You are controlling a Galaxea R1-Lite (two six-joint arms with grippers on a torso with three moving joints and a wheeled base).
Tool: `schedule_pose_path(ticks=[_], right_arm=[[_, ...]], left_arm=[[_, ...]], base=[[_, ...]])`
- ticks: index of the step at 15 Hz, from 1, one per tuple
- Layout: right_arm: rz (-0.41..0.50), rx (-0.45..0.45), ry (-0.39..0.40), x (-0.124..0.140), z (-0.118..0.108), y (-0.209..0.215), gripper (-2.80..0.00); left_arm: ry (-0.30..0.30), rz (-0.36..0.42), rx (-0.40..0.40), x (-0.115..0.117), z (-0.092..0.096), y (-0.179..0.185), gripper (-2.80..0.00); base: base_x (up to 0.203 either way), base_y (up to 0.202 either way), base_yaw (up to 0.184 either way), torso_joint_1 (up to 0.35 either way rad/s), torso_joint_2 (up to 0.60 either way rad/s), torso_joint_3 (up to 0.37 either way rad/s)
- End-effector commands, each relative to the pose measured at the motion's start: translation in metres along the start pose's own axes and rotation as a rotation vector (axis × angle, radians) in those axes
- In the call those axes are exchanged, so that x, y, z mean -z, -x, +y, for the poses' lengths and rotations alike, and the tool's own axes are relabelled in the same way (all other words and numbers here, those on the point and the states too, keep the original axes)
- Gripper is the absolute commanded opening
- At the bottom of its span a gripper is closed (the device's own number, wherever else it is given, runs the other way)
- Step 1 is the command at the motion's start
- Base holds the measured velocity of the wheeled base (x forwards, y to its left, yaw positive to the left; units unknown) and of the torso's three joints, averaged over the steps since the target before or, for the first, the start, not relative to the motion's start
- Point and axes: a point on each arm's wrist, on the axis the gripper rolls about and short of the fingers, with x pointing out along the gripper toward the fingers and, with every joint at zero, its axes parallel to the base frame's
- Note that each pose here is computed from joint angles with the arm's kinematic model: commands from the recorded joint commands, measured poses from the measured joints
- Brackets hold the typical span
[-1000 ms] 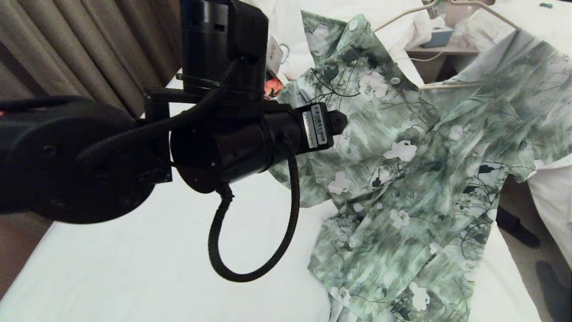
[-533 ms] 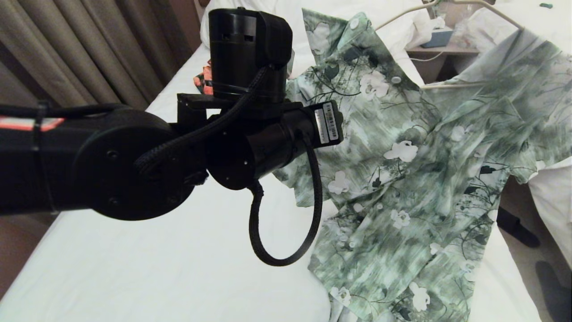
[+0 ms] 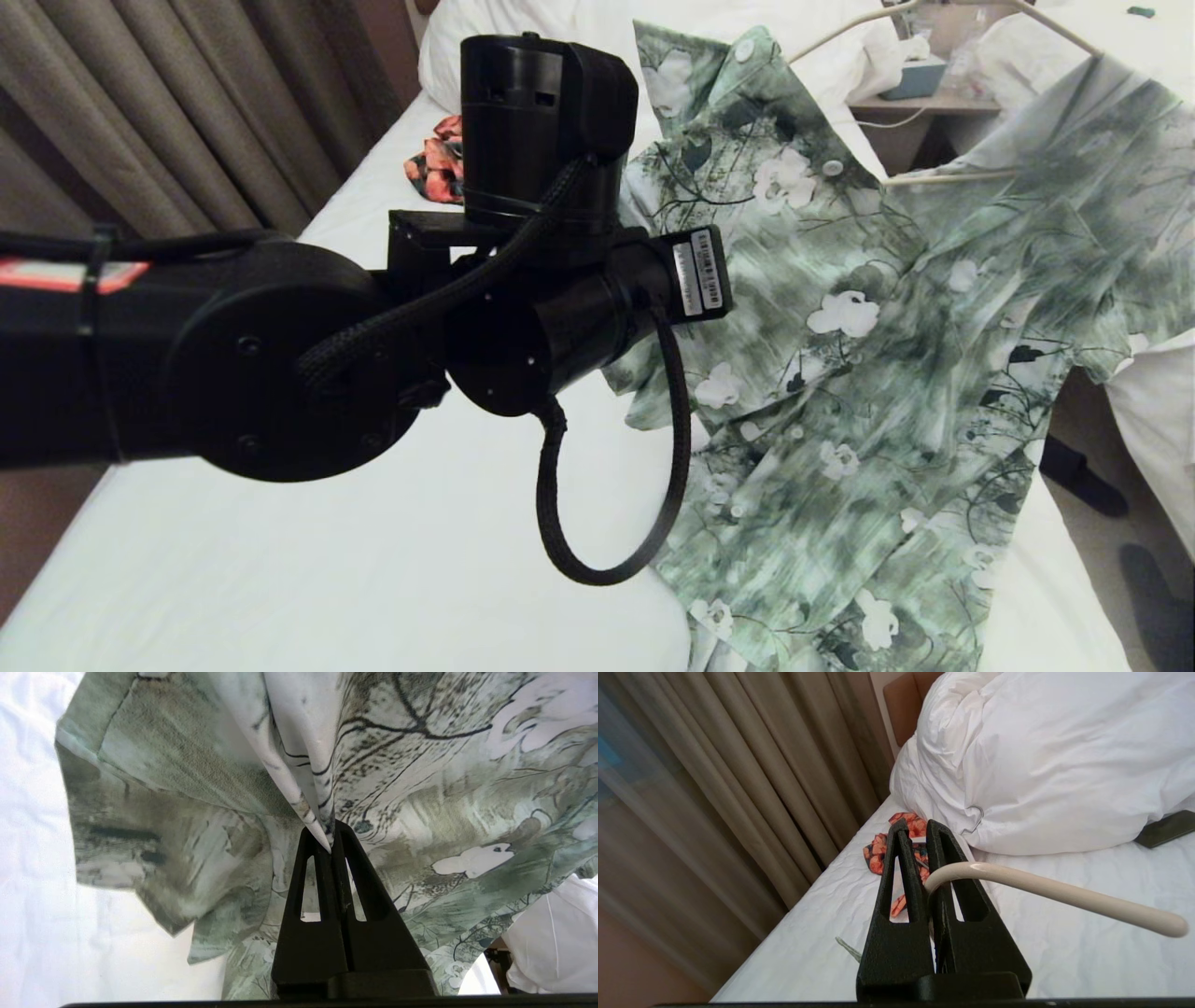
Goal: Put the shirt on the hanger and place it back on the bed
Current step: Take the clothes hanger out of the clothes
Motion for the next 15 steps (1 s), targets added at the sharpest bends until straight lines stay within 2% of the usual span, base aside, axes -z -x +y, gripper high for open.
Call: schedule_pose_path(ticks=[1, 9, 13, 15], right_arm=[[-0.004, 0.002, -0.001, -0.001, 0.0, 0.0, -2.8], [-0.01, 0.002, -0.001, -0.003, 0.0, 0.001, -2.8], [-0.006, 0.005, 0.002, -0.001, -0.001, 0.0, -2.8], [-0.009, 0.005, 0.003, -0.002, -0.001, 0.0, -2.8]], left_arm=[[0.004, 0.002, 0.0, 0.001, -0.001, 0.0, -2.8], [-0.047, 0.096, 0.016, 0.049, -0.004, 0.0, -2.8], [-0.012, 0.015, 0.041, 0.027, -0.007, 0.015, -2.8], [-0.02, -0.013, -0.006, 0.024, -0.008, 0.017, -2.8]], base=[[0.0, 0.0, 0.0, 0.0, 0.0, 0.0], [0.0, 0.0, 0.0, 0.0, 0.0, 0.0], [0.0, 0.0, 0.0, 0.0, 0.0, 0.0], [0.0, 0.0, 0.0, 0.0, 0.0, 0.0]])
